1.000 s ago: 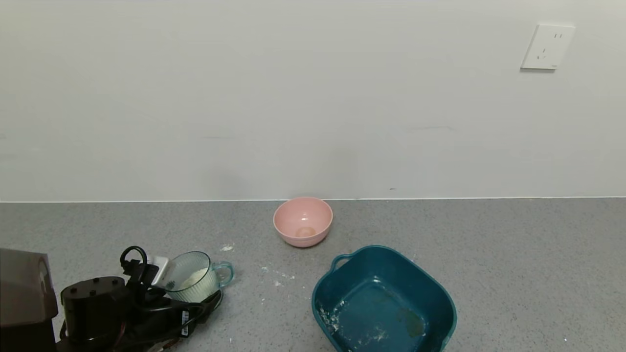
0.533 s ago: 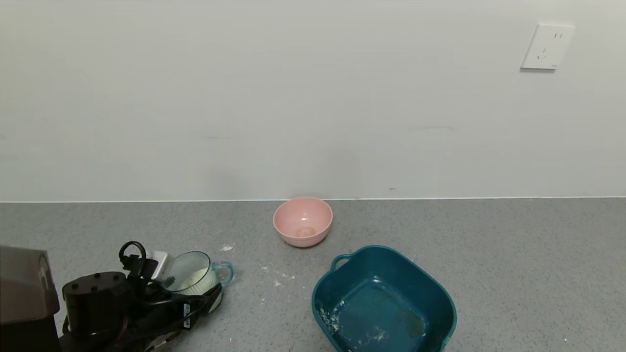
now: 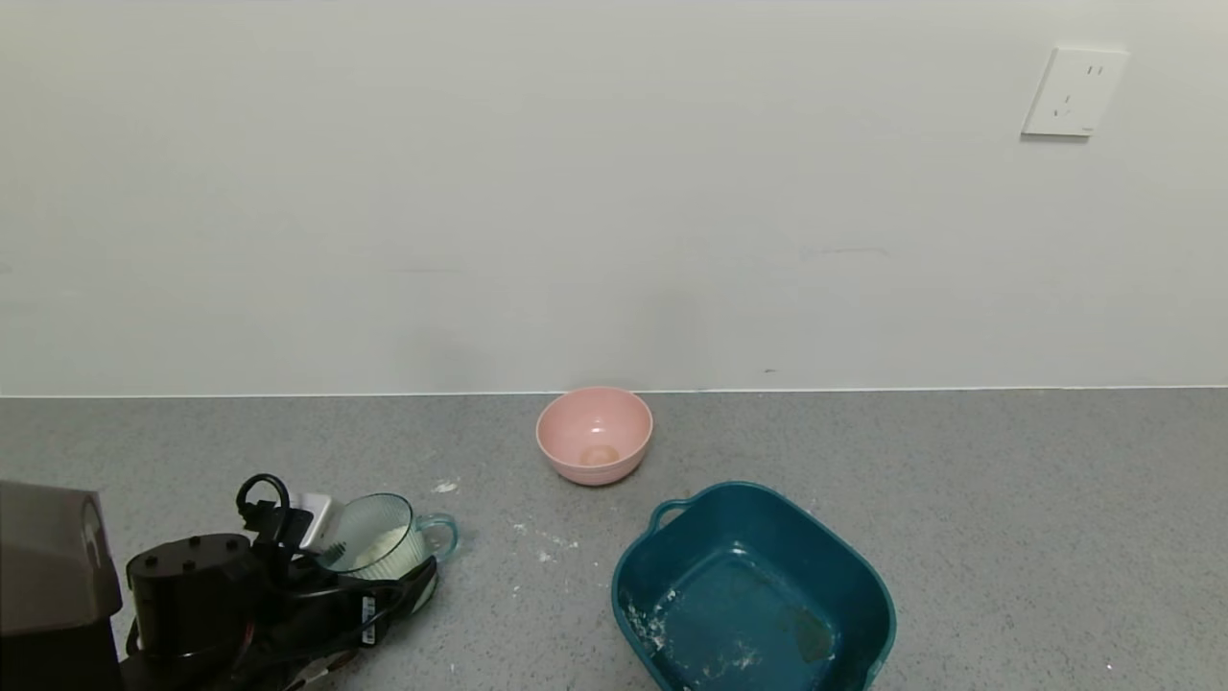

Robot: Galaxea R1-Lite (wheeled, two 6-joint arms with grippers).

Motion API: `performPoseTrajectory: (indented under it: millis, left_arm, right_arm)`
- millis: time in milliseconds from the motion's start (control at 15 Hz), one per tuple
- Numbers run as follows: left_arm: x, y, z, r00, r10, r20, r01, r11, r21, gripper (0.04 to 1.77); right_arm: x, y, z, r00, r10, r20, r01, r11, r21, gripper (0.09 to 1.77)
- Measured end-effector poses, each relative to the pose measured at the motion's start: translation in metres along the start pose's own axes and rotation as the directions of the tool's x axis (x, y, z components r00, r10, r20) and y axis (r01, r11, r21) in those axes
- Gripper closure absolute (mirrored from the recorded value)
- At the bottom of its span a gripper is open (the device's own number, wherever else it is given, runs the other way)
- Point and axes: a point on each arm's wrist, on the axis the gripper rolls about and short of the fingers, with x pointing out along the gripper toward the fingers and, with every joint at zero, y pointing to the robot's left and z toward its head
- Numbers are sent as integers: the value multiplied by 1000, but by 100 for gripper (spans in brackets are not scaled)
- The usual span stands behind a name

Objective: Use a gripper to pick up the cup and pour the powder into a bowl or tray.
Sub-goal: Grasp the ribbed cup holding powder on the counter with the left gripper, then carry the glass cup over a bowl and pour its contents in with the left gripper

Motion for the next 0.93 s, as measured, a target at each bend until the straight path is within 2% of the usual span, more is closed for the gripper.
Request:
performPoseTrajectory:
  millis: [200,333,400,933]
  left_arm:
    - [0,0,0,1000,-1,-2,1,1000,0,9]
    - [0,0,0,1000,-2,-3,2,1000,1,39]
    - [0,-1,-1,1000,-4,-3,4,1000,3,46]
    - [-1,0,1,1000,-2,2,2,1000,2,51]
  right_arm:
    - [0,0,0,1000,0,0,0,1000,0,15]
    - [0,0,0,1000,0,0,0,1000,0,15]
    - [0,0,0,1000,0,0,0,1000,0,15]
    - [0,0,0,1000,0,0,0,1000,0,15]
